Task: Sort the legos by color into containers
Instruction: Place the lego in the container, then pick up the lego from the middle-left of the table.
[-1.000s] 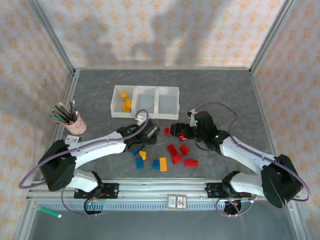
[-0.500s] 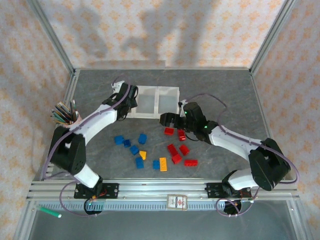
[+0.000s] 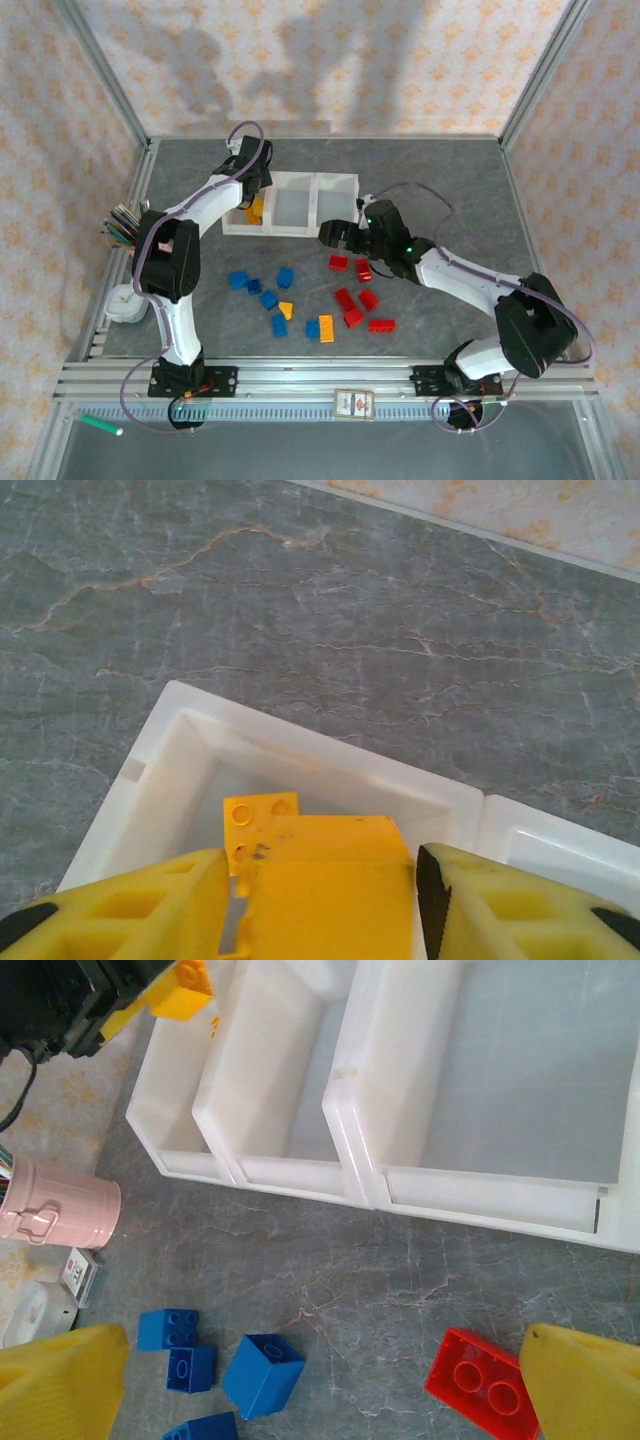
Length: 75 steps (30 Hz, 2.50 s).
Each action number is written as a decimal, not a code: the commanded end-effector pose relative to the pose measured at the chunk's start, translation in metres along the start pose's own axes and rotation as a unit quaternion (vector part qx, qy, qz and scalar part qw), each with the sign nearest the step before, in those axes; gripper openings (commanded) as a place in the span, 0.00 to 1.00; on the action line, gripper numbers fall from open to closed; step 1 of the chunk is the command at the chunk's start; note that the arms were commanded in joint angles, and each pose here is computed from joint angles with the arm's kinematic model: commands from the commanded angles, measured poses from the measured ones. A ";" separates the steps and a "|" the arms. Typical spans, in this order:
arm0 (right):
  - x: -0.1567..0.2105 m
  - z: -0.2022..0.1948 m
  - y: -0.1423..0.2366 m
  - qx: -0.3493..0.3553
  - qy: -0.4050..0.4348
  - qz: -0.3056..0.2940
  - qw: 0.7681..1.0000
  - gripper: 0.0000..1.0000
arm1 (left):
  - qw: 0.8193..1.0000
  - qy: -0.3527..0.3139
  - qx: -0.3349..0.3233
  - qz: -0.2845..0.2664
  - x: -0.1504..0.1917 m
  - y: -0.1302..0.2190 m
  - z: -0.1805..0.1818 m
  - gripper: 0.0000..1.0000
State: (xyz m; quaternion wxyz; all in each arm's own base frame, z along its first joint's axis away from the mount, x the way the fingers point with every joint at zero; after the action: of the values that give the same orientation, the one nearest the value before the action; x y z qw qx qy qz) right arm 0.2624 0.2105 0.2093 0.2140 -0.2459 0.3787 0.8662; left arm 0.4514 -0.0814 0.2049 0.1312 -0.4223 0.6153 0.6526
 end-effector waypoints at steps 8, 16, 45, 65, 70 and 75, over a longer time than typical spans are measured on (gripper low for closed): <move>-0.015 0.011 0.008 0.015 0.034 -0.019 0.999 1.00 | 0.999 -0.014 0.026 0.021 -0.008 0.032 0.006 0.61; 0.004 0.005 0.009 0.007 0.046 0.025 0.999 0.99 | 0.992 -0.021 0.115 0.055 0.045 0.091 0.014 0.61; 0.094 -0.023 0.033 -0.006 0.091 0.103 0.991 1.00 | 0.975 -0.061 0.114 0.182 0.239 0.198 0.033 0.62; 0.090 -0.018 0.030 -0.004 0.094 0.096 0.991 1.00 | 0.967 -0.119 0.101 0.202 0.264 0.173 0.022 0.61; 0.089 -0.018 0.028 -0.003 0.094 0.100 0.991 1.00 | 0.966 -0.136 0.083 0.204 0.268 0.166 0.017 0.60; 0.089 -0.018 0.027 -0.001 0.094 0.100 0.990 1.00 | 0.963 -0.144 0.084 0.210 0.273 0.161 0.016 0.54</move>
State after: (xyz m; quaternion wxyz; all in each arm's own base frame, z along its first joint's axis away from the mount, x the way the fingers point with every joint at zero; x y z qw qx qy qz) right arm 0.1781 0.1914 0.1527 0.0845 -0.2686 0.4262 0.8597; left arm 0.1670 -0.1956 0.1257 0.1077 -0.1818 0.7266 0.6537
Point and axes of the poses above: each hand's point on the last joint's axis, 136 mm out from that joint toward the fingers, its own y axis back along the fingers, its own z axis along the line the jaws close on, x = y × z, the point moved 10 cm from there along y, back along the fingers, and after that the axes turned 2 degrees about y, right-handed, at the moved point
